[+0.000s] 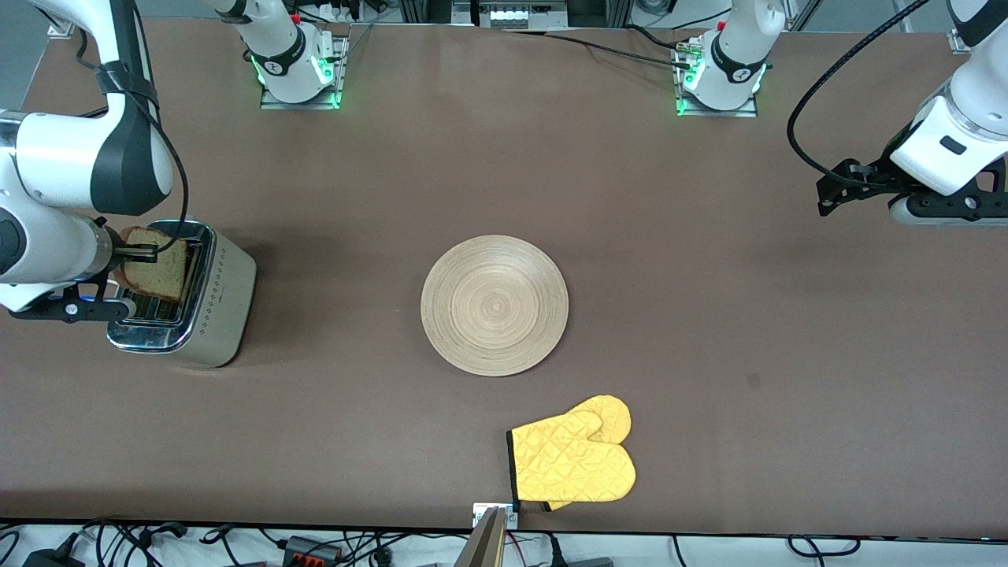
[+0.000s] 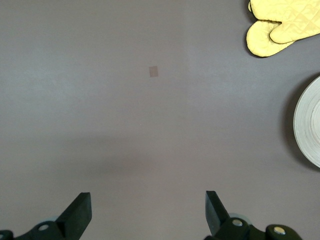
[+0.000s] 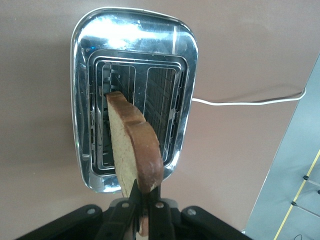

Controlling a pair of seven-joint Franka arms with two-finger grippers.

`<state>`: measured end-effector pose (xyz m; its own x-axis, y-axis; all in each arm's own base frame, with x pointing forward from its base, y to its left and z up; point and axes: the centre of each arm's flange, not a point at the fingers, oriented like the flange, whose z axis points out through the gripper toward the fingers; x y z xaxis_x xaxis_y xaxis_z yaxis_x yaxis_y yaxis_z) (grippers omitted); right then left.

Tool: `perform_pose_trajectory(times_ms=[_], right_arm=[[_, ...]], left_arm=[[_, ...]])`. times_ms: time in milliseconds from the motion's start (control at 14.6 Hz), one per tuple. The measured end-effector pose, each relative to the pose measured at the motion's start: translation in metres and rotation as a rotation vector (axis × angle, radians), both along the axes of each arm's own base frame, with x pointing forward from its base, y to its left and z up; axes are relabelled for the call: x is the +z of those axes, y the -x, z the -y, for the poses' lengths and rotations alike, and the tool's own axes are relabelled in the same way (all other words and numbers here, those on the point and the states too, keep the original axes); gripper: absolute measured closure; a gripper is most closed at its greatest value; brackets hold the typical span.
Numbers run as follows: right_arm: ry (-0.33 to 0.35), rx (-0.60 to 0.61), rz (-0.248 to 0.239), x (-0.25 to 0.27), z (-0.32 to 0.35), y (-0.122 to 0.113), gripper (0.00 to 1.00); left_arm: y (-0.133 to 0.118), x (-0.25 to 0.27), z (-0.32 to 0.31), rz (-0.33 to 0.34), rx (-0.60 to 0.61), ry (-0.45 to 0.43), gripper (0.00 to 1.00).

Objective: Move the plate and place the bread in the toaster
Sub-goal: 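Lower the bread into the toaster slot with the right gripper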

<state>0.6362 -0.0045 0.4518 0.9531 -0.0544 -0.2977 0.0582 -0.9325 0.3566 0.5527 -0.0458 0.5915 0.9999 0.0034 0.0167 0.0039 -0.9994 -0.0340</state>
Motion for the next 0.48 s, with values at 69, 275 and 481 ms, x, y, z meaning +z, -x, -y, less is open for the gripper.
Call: perform_pose_trajectory(times_ms=[69,275,481], right_arm=[[-0.01,-0.001,0.002,-0.0016,-0.0012,-0.0008,0.92],[-0.051,-0.009,0.025,-0.0065,-0.0021,-0.0055,0.92],[-0.066,-0.016,0.046,-0.0077,0.0021,-0.0091,0.92]], left_arm=[[-0.0002,-0.0001,-0.0004,0.0,0.001,0.0,0.0],[-0.0007,-0.0004,-0.0012,-0.001,0.002,0.0,0.0],[-0.0009,-0.0003,-0.0006,0.0,0.001,0.0,0.0]])
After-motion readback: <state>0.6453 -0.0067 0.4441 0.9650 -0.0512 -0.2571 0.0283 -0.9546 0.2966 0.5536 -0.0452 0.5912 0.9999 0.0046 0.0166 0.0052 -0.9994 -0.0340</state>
